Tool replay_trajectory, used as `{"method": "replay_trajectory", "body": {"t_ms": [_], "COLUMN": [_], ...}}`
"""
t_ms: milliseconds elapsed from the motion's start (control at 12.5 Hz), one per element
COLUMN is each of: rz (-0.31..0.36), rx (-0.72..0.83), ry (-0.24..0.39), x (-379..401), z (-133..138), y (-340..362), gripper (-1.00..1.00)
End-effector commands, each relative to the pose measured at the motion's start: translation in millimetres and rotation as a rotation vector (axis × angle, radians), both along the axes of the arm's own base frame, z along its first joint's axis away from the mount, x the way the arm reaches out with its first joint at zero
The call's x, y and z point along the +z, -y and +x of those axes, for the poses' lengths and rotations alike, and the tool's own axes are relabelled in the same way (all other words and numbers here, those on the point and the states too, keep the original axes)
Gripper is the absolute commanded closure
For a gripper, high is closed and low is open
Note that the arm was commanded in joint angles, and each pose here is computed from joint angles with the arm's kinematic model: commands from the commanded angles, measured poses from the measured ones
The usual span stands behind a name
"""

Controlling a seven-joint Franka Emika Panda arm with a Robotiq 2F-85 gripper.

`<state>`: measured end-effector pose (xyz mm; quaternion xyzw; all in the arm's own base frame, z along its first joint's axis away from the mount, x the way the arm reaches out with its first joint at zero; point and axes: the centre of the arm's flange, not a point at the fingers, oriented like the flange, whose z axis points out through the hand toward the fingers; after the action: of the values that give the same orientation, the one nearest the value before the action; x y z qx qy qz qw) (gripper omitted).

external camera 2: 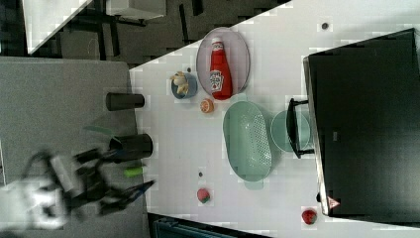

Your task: Drag strainer right to left.

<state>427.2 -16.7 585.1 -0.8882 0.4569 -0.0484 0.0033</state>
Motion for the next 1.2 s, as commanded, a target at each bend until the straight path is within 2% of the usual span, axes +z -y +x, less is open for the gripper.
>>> {"method": "replay_trajectory", "body": {"t_ms": [80, 320, 720, 1040, 1200], "rz": [-0.001, -0.006, 0.007, 0.026, 0.029], "rx": [-0.220, -0.346, -0.481, -0.545, -0.540], "ry": [-0.216, -0.240, -0.192, -0.142, -0.144], "x": [-130.2, -209.0, -313.2, -381.2, -408.8], "z": [24.3, 44.7, 69.5, 68.2, 61.3], "y": [-7.8, -8.9, -10.6, -19.2, -21.8], "gripper": [-1.00, -1.00, -1.00, -1.00, -1.00]}}
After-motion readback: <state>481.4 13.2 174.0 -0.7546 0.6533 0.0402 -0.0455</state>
